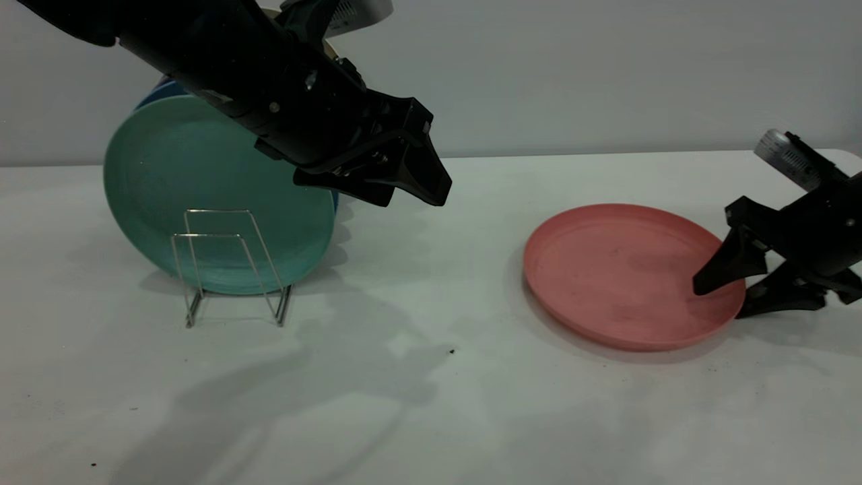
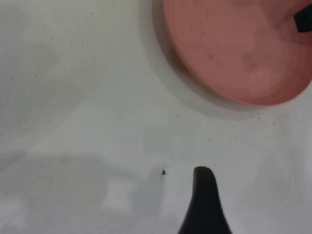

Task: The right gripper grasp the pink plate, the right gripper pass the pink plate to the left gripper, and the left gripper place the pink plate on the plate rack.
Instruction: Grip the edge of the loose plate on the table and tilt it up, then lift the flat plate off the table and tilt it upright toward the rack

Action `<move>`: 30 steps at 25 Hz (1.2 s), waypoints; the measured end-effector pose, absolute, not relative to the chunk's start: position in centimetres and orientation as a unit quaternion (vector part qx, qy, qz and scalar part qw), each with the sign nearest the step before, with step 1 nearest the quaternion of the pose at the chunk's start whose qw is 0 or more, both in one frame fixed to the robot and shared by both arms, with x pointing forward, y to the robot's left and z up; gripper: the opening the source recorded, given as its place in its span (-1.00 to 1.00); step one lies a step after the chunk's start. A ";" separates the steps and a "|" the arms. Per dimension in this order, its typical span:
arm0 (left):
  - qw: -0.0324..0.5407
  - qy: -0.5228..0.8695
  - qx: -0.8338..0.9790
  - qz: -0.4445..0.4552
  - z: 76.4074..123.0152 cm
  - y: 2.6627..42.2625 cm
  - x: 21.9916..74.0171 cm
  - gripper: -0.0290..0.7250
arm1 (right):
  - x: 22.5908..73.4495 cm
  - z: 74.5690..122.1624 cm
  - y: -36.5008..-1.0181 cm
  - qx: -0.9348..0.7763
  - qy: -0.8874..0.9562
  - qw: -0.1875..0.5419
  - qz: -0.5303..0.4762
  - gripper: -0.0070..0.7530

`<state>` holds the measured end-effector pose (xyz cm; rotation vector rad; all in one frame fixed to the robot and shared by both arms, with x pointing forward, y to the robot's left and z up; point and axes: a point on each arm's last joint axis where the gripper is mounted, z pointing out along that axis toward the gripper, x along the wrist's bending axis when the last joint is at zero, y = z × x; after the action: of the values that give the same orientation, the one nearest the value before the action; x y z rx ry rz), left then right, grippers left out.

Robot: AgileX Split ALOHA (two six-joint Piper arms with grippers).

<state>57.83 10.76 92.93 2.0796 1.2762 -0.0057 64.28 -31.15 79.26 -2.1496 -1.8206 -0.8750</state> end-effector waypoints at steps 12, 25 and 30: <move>0.347 0.500 0.794 -0.007 92.9 10.7 57.9 0.64 | 64.3 78.4 -30.3 -0.658 -0.659 0.109 -0.348 -0.94; 0.350 0.539 0.766 -0.031 91.8 10.5 58.1 0.64 | 63.6 80.2 -28.1 -0.554 -0.680 0.194 -0.440 -0.94; 0.352 0.579 0.734 -0.057 90.4 10.2 58.3 0.62 | 63.5 80.3 -26.2 -0.536 -0.689 0.205 -0.443 -0.94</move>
<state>58.33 10.17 90.36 1.8993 1.4974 -0.1484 63.48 -26.21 80.33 -1.4933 -1.9205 -1.2344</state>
